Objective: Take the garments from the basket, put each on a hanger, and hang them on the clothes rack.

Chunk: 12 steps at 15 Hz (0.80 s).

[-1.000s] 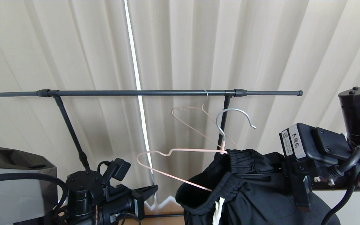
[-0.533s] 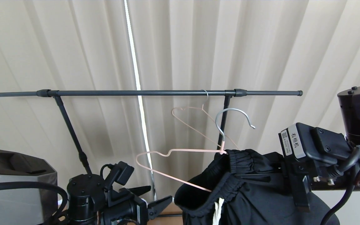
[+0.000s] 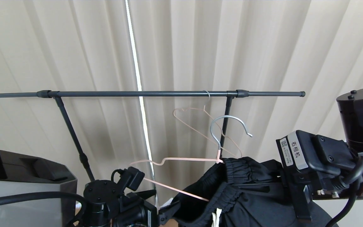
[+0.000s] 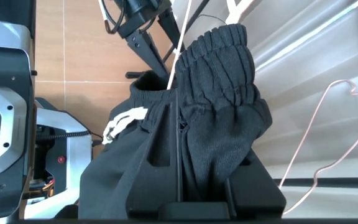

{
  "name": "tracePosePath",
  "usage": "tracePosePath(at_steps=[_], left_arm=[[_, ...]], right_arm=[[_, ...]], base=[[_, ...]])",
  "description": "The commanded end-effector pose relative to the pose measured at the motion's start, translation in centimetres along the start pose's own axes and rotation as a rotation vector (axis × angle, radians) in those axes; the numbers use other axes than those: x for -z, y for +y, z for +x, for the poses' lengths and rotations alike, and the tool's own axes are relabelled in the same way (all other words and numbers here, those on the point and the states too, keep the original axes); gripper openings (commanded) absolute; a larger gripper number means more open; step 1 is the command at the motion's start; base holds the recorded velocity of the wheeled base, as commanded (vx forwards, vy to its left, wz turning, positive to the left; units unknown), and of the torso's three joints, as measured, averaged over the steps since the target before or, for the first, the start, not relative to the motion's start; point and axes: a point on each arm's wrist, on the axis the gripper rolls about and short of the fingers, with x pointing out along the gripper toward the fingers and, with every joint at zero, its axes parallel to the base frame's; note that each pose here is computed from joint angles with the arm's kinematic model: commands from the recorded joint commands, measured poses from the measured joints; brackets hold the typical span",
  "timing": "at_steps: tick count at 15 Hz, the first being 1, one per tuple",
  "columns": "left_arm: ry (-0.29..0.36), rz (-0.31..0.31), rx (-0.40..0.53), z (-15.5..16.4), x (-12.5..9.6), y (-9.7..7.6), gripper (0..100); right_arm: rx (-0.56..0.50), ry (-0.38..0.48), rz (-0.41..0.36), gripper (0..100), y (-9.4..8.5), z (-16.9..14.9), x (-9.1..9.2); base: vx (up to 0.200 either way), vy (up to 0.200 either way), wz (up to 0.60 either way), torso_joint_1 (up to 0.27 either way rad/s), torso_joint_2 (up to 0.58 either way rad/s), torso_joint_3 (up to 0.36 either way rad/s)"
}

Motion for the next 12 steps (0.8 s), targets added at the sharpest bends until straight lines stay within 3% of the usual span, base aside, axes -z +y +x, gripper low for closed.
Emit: tracePosePath(at_steps=[1,2,3,4,12], left_arm=[[0.031,0.005,0.005,0.3,0.7,-0.1,100],[0.053,0.016,0.007,0.4,1.2,-0.2,100],[0.059,0.029,0.002,0.4,1.3,-0.2,0],[0.07,0.054,-0.002,0.3,1.6,-0.1,0],[0.051,0.049,-0.018,0.2,1.1,0.3,0]], right_arm=[[-0.001,-0.003,-0.002,0,0.0,0.0,-0.1],[0.001,-0.006,-0.004,0,0.1,-0.1,-0.2],[0.001,-0.006,-0.004,0,0.1,-0.1,-0.2],[0.004,-0.01,-0.006,0,0.1,-0.2,-0.2],[0.035,-0.011,-0.002,0,-0.5,-0.5,-0.1]], base=[[0.0,0.0,0.0,0.0,0.0,0.0],[0.0,0.0,0.0,0.0,0.0,0.0],[0.0,0.0,0.0,0.0,0.0,0.0],[0.0,0.0,0.0,0.0,0.0,0.0],[0.0,0.0,0.0,0.0,0.0,0.0]])
